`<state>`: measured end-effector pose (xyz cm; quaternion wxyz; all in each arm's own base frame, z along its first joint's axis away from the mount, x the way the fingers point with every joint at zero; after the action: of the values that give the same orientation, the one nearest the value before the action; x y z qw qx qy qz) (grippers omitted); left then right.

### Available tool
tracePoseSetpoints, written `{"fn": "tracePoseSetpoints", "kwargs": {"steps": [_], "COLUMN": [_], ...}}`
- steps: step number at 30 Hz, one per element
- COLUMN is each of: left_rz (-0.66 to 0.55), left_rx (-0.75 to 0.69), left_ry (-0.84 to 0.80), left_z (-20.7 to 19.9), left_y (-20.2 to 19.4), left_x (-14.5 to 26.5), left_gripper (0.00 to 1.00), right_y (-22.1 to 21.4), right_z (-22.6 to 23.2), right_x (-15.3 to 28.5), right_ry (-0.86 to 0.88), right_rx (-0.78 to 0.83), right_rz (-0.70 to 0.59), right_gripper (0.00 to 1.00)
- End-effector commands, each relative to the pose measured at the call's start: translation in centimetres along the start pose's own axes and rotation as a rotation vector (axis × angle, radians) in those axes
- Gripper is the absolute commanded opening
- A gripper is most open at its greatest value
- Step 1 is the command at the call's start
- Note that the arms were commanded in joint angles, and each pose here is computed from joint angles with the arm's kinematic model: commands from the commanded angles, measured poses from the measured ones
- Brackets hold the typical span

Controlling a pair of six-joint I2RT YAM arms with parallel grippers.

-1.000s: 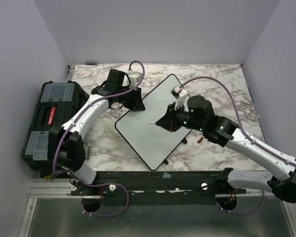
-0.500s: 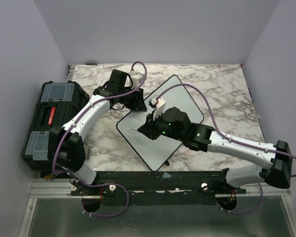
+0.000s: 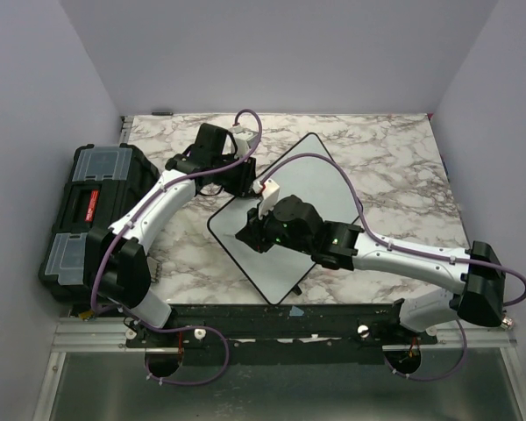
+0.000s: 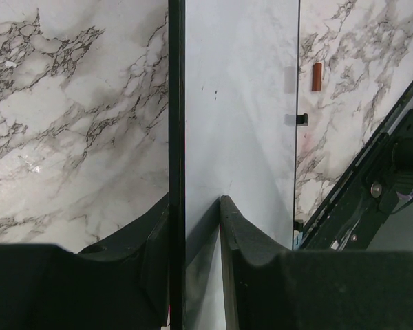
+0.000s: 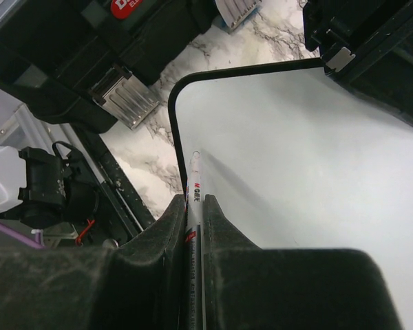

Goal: Write a sentence on the whiteboard

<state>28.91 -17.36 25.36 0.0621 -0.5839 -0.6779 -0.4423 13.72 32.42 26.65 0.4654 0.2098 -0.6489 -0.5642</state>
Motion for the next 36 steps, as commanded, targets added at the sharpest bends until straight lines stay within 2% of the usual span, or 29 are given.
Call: {"fn": "tracePoseSetpoints", "kwargs": {"steps": [1, 20, 36], "left_rz": [0.050, 0.054, 0.052], "left_rx": [-0.034, -0.038, -0.038], "left_ry": [-0.008, -0.005, 0.000], "left_z": [-1.1, -1.2, -1.1], "left_y": [-1.2, -1.4, -1.4], "left_x": [0.3, 0.2, 0.2], "left_gripper": [0.00, 0.00, 0.00], "right_y": [1.4, -0.9, -3.3], "right_z": [0.3, -0.1, -0.7], "right_x": [-0.5, -1.4, 0.1], "right_ry": [-0.021, -0.068, -0.096], "right_rx": [0.007, 0.005, -0.015], "right_rz": [-0.059, 0.018, 0.090], "right_gripper": [0.01, 0.01, 0.01]}}
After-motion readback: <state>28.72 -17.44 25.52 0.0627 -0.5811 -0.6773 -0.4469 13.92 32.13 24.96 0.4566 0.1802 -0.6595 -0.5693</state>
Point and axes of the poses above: each gripper's point midway between its finger pads, its own x axis back along the fingers, its own z axis along the line the jaws close on, y = z × x, the point moved 10 cm from there along x, back along the fingers, and after that the axes turned 14 degrees about x, right-handed, at the moved point
